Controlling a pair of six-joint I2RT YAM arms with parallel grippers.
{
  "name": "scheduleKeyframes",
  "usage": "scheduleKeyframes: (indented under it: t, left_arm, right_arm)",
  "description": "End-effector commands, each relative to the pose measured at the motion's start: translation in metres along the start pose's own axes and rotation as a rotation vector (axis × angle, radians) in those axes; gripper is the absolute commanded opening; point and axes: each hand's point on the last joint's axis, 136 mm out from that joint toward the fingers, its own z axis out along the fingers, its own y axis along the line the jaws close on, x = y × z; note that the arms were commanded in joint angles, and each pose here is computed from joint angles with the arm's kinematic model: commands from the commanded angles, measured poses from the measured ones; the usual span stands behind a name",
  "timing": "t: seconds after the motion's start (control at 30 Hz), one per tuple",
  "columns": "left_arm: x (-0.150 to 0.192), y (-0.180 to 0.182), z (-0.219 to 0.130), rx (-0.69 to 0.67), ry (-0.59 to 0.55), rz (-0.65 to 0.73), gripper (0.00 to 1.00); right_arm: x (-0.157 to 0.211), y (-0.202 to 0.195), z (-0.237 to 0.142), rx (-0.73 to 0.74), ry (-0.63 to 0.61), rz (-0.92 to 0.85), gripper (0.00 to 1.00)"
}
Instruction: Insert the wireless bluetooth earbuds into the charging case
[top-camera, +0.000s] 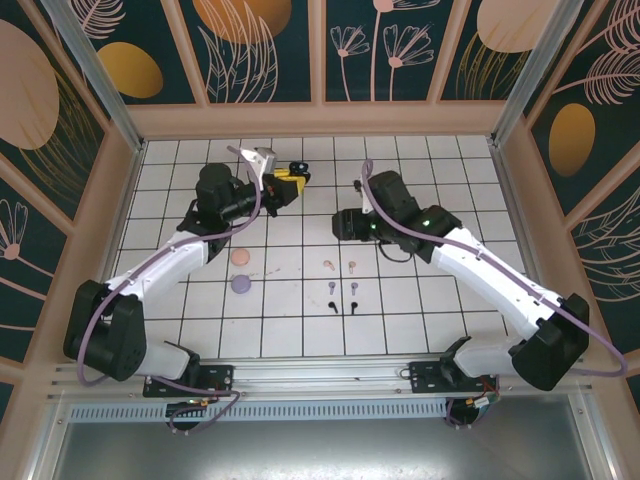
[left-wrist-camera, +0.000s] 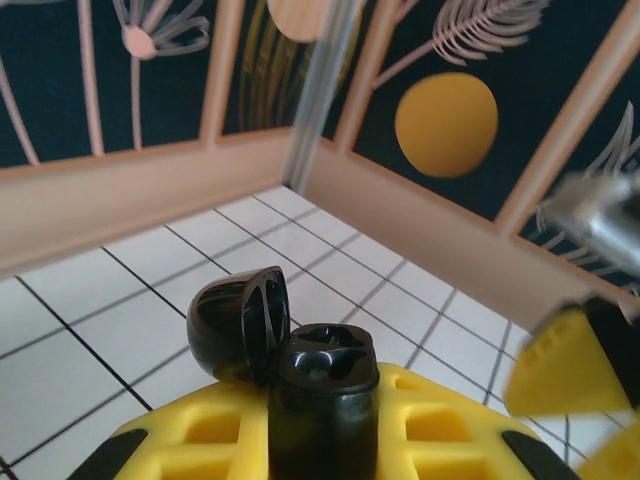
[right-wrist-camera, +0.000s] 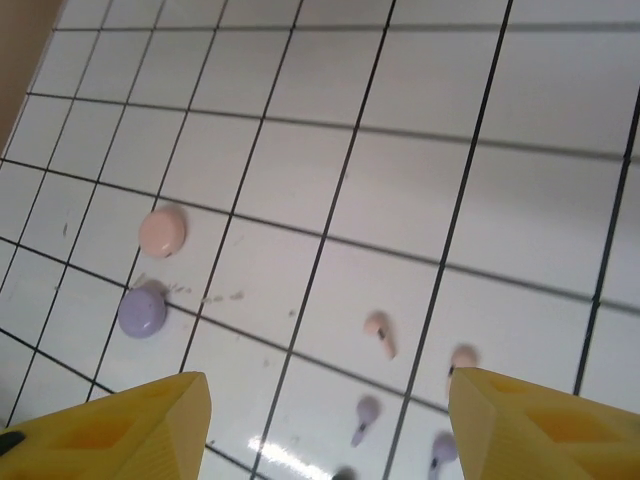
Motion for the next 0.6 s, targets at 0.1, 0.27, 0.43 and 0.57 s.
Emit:
scheduleKeyframes:
  t: [0.1,0.27,0.43,0.57]
  left_arm:
    - [-0.039,0.001,-0.025,-0.093,-0.235,0.07,0.0]
    - [-0.046,-0.002,-0.044,-0.125,-0.349,0.107,0.0]
    - [-0.048,-0.005,-0.06,-0.156,-0.403,0.141,0.0]
    - [-0.046,-0.012,-0.07,-0.151,-0.427,0.177,0.0]
  right_arm:
    - [0.056,0.001,0.013,0.1,0.108,0.083,0.64]
    - [0.094,0.008,0.025,0.133,0.174,0.085,0.64]
    - [0.123,0.011,0.034,0.188,0.23,0.071,0.63]
    - [0.139,0.013,0.04,0.224,0.257,0.072,0.63]
